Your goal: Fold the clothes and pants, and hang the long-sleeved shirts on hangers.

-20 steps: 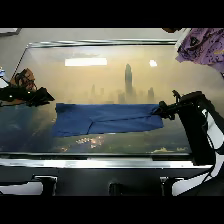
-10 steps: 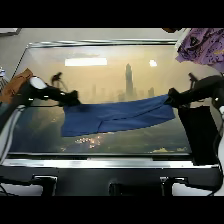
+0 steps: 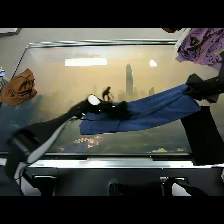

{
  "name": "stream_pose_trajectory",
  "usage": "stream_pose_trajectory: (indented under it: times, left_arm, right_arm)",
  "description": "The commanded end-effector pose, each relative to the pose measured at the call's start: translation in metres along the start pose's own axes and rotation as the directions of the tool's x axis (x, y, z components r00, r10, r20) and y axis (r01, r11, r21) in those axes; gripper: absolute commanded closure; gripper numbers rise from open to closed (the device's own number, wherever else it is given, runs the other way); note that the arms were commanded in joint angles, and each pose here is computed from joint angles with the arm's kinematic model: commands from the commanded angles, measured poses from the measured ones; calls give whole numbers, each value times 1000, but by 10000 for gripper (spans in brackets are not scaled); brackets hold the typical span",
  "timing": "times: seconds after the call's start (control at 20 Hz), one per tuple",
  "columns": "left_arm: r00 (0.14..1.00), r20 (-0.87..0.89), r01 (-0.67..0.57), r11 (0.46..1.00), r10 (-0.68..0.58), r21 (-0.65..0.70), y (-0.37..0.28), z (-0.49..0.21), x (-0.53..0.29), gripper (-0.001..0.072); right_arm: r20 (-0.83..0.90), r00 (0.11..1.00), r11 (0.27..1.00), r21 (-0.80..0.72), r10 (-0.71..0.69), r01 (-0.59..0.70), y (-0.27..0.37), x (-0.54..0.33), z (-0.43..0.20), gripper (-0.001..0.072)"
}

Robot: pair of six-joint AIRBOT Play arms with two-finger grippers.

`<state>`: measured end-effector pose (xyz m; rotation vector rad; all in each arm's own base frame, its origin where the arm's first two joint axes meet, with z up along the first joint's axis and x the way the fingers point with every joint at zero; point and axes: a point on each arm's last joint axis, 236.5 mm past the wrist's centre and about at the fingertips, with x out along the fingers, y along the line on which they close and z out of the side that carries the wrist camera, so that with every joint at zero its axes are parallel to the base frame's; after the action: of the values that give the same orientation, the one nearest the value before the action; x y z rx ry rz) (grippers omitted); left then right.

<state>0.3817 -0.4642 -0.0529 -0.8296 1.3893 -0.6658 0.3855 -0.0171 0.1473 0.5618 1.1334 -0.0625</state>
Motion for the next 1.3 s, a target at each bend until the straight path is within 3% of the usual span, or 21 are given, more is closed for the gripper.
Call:
stream_pose_trajectory:
  times: [0.0,0.2,0.4,0.6,0.8,1.0,1.25]
  left_arm:
    - [995,-28,97,995,-98,-38,-36,-25,56,689]
    - [983,-59,170,984,-173,-55,-59,-35,86,688]
    - [977,-127,170,985,-170,-10,-60,-33,65,691]
    - [983,-179,-14,980,50,199,-27,-7,-11,693]
    - [953,-32,-273,902,300,334,3,51,-144,691]
    - [907,141,-420,862,396,284,18,89,-279,690]
    - [857,306,-473,867,413,154,33,110,-392,689]
  right_arm:
    - [54,999,1000,-1,2,-2,6,-25,-2,681]
    - [59,998,1000,15,-11,10,4,-32,-6,681]
    - [81,995,997,39,-63,60,-8,-32,-1,681]
    - [108,994,993,115,-2,-10,7,-32,5,681]
    - [90,993,989,121,75,-86,56,-18,-6,681]
    - [51,983,979,93,178,-182,141,16,-37,681]
    - [-17,958,956,76,287,-285,244,81,-97,681]
